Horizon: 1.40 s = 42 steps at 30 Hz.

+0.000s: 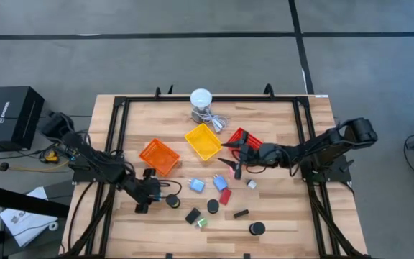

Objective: Pick & Place Office items
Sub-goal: Put the small blue charger adapter into the orange basket

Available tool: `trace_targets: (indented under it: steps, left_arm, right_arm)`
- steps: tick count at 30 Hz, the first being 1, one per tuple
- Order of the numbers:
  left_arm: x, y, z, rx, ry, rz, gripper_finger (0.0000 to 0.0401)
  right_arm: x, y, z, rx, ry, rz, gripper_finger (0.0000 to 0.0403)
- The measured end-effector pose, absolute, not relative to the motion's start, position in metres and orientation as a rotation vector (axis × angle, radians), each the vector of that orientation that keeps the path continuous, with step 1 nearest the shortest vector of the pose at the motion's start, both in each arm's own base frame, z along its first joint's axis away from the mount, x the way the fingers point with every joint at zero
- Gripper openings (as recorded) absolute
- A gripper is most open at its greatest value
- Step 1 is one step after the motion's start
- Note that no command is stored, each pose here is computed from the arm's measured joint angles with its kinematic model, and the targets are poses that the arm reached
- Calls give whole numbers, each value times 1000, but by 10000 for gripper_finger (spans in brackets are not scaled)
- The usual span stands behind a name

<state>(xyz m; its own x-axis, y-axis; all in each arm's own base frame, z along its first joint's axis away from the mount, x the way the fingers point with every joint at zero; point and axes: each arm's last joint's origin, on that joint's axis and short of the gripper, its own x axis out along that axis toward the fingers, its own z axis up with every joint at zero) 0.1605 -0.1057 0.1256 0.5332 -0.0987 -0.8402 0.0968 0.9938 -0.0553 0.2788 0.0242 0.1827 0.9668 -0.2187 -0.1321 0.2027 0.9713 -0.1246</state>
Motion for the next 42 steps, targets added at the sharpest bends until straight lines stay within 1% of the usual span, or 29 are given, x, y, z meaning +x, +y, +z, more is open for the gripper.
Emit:
trace_targets:
  steps: [10, 12, 18, 21, 25, 30, 33, 36, 39, 42]
  left_arm:
    - [161, -106, 120, 11, 1023, -108, 183]
    - [162, -106, 120, 12, 1023, -107, 173]
    - [162, -106, 120, 11, 1021, -106, 126]
    - [162, -106, 120, 10, 1020, -107, 126]
    - [161, -106, 127, -8, 992, -120, 143]
    - [159, -100, 148, -71, 888, -122, 126]
    - [158, -91, 162, -78, 787, -59, 125]
    - [155, -77, 174, -21, 714, 34, 138]
    - [152, -58, 177, 16, 731, 125, 146]
    - [150, -39, 177, 30, 772, 221, 138]
  right_arm:
    - [278, 24, 185, -108, 134, -213, 255]
    - [278, 24, 185, -108, 133, -213, 255]
    - [278, 24, 185, -108, 134, -213, 255]
    - [278, 24, 185, -108, 134, -213, 255]
    - [278, 24, 185, -108, 134, -213, 255]
    - [278, 24, 185, -108, 134, -213, 255]
    - [278, 24, 185, -107, 134, -213, 255]
    - [278, 24, 185, -108, 134, -214, 255]
    - [278, 24, 185, -108, 134, -214, 255]
    - [278, 24, 185, -108, 134, -214, 255]
